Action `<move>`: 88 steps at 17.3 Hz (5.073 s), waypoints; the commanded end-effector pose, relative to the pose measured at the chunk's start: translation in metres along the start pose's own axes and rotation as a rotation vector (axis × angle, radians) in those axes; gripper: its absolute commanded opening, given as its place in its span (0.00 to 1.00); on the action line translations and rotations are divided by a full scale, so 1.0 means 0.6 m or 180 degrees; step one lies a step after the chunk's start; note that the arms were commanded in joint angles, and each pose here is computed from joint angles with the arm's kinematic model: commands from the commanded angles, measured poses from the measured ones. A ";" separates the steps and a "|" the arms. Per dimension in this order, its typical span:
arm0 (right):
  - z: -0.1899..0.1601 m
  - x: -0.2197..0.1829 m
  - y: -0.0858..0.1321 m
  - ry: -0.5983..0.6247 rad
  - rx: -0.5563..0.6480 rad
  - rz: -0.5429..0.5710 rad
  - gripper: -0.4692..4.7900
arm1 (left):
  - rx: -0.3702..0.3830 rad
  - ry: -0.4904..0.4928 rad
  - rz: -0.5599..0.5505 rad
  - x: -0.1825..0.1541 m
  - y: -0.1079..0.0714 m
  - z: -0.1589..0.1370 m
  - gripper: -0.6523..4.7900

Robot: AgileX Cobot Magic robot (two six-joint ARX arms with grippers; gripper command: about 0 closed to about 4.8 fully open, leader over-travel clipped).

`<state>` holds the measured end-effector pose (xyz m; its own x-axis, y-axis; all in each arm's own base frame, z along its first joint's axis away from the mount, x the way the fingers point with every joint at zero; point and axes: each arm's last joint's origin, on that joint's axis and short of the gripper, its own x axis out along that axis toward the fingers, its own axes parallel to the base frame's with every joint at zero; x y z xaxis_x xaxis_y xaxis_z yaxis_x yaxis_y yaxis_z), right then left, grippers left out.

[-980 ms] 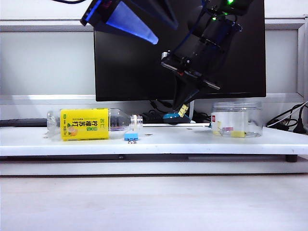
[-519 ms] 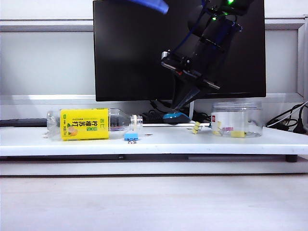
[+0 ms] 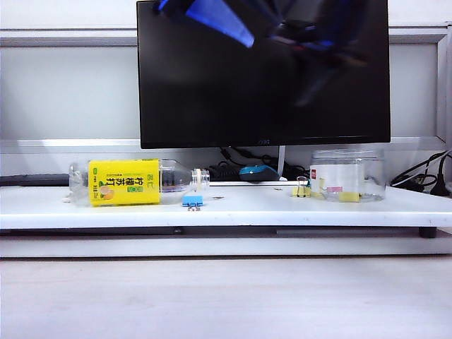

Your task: Take the clips out of the round transparent plastic box and place them on the table.

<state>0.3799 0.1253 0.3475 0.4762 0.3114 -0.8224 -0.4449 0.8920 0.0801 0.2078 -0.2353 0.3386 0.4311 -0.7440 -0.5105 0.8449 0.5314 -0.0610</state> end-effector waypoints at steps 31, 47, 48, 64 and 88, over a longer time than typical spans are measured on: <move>-0.070 0.147 -0.022 0.1097 0.0518 0.0406 0.22 | -0.0074 0.0168 -0.0210 0.017 -0.001 0.006 0.56; -0.072 0.154 -0.022 0.1163 0.0487 0.0407 0.09 | 0.0068 0.0166 -0.0126 0.017 0.001 0.006 0.56; -0.070 0.144 -0.021 0.1112 0.0477 0.0399 0.09 | 0.0066 0.0166 -0.0128 0.017 0.001 0.006 0.56; -0.026 0.012 0.052 0.0057 -0.0042 0.1031 0.09 | 0.0041 0.0276 -0.0145 0.017 0.000 0.000 0.56; -0.025 0.142 0.045 0.0298 0.0065 0.1001 0.27 | 0.0026 0.0351 -0.0143 0.016 0.000 -0.004 0.56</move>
<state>0.3973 0.1704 0.2663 0.2333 0.5315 -0.8143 -0.5338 0.7699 0.3496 0.2118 -0.2412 0.3279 0.3500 -0.7073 -0.6142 0.8617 0.5002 -0.0849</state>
